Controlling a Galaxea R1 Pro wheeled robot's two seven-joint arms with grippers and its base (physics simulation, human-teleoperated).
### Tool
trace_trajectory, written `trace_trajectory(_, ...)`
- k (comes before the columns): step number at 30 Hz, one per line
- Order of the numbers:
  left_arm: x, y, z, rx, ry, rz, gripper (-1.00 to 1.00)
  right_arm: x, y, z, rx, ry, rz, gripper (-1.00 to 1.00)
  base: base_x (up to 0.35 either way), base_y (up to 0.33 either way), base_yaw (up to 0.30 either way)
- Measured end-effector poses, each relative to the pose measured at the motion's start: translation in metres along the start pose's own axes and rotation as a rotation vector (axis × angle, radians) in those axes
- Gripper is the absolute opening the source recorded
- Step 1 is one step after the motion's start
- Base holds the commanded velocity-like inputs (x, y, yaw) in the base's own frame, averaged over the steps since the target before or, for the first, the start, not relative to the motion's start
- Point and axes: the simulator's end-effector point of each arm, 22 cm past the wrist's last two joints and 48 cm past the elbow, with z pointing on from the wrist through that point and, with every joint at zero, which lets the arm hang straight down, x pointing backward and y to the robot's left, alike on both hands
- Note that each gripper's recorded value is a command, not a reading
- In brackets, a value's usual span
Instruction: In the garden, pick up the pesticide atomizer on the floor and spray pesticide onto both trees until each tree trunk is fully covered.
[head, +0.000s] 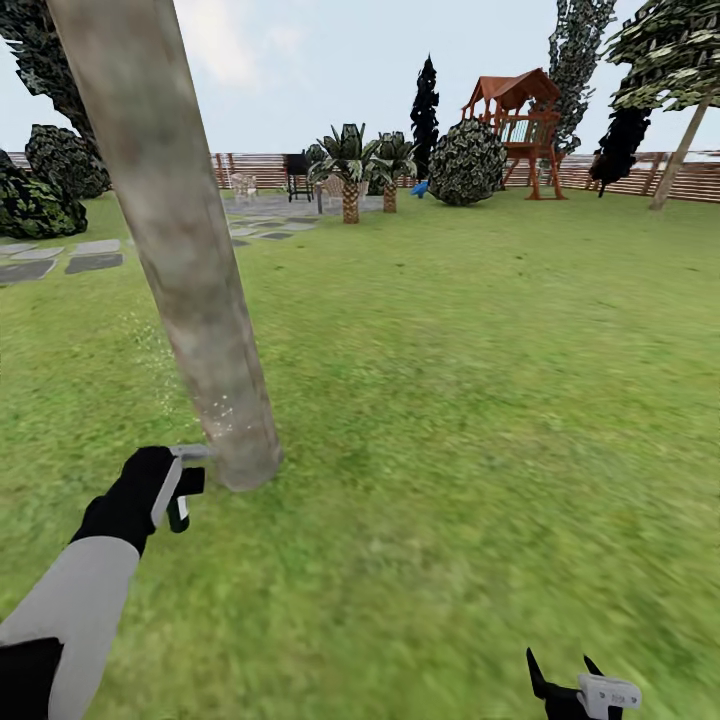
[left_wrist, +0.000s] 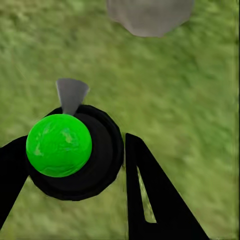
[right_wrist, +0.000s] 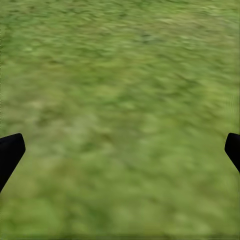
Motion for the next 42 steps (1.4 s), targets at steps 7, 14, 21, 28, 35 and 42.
trace_trajectory(7,-0.019,-0.03,-0.015,0.037,-0.05,0.007,-1.0,0.0,0.0,0.0,0.0,0.0,0.0,1.0,-0.1,0.0,0.0)
trace_trajectory(14,-0.035,-0.001,-0.025,0.007,-0.034,-0.012,-1.0,0.0,0.0,0.0,0.0,0.0,0.0,1.0,-0.001,0.0,0.0)
trace_trajectory(21,-0.059,-0.052,-0.049,0.076,-0.072,0.002,-1.0,0.0,0.0,0.0,0.0,0.0,0.0,1.0,0.0,0.0,0.0)
trace_trajectory(28,-0.071,0.01,-0.047,-0.004,-0.087,-0.026,-1.0,0.0,0.0,0.0,0.0,0.0,0.0,1.0,0.0,0.0,0.0)
trace_trajectory(35,-0.085,-0.06,-0.063,0.098,-0.111,-0.008,-1.0,0.0,0.0,0.0,0.0,0.0,0.0,1.0,0.0,0.0,0.0)
trace_trajectory(42,-0.09,-0.031,-0.062,0.049,-0.117,-0.015,-1.0,0.0,0.0,0.0,0.0,0.0,0.0,1.0,-0.061,0.0,0.0)
